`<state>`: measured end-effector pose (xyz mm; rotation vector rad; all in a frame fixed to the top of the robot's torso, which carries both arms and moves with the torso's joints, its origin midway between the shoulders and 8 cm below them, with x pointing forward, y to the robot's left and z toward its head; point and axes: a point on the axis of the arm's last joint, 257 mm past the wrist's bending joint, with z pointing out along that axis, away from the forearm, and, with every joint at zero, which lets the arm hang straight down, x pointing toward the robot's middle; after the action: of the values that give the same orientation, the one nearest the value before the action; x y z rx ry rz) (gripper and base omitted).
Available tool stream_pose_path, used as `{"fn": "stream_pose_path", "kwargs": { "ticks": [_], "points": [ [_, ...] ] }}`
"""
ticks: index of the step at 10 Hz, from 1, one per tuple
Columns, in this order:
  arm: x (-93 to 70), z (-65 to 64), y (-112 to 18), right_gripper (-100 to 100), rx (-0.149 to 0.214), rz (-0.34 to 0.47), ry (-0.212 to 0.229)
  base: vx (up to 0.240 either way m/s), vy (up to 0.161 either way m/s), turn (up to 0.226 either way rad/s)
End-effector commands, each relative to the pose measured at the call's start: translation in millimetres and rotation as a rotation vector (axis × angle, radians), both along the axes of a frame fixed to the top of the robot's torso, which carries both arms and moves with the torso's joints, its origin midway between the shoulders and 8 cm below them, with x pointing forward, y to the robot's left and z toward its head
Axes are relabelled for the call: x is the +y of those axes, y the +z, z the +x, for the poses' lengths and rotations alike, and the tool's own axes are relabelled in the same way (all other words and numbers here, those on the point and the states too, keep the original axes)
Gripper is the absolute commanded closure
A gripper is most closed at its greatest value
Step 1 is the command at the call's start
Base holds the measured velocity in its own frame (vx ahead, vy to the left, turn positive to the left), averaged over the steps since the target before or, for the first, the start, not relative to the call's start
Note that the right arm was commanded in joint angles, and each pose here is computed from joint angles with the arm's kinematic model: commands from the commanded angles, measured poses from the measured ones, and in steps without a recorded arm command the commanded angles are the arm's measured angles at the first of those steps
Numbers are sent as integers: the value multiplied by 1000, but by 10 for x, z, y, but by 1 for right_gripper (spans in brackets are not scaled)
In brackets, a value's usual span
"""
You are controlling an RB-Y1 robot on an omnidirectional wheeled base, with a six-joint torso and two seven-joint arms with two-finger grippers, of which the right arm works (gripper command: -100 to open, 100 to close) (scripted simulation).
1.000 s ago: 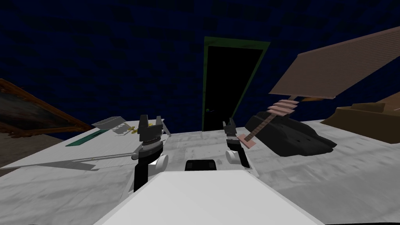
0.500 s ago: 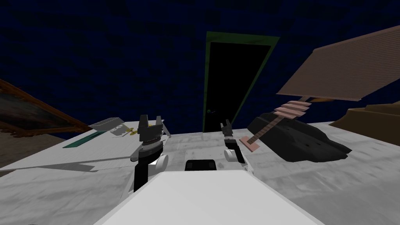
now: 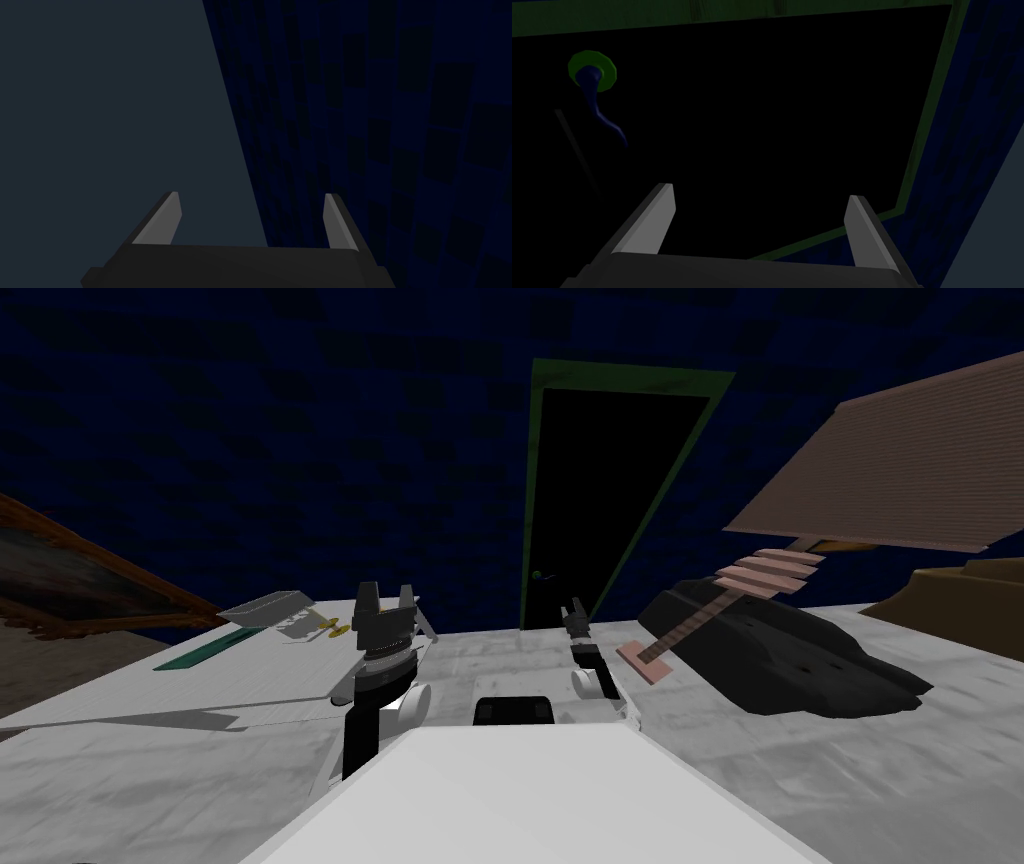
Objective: Pull the door open
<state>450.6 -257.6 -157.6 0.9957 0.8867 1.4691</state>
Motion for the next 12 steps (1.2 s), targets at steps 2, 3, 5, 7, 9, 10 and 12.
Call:
{"fn": "stream_pose_path", "kwargs": {
  "ticks": [2,3,5,7,9,10,12],
  "points": [
    [-11,70,-230,-100,36,-12,9,93,15,38],
    [-18,104,-323,-100,52,-17,11,100,4,28],
    [-34,135,-445,-100,73,-24,12,58,-4,15],
    [-64,192,-633,-100,106,-37,15,91,-8,32],
    [-94,247,-761,-100,127,-50,17,97,9,36],
    [-106,242,-811,-100,137,-51,15,61,0,9],
    [-148,291,-939,-100,159,-66,15,75,6,25]
  ]
}}
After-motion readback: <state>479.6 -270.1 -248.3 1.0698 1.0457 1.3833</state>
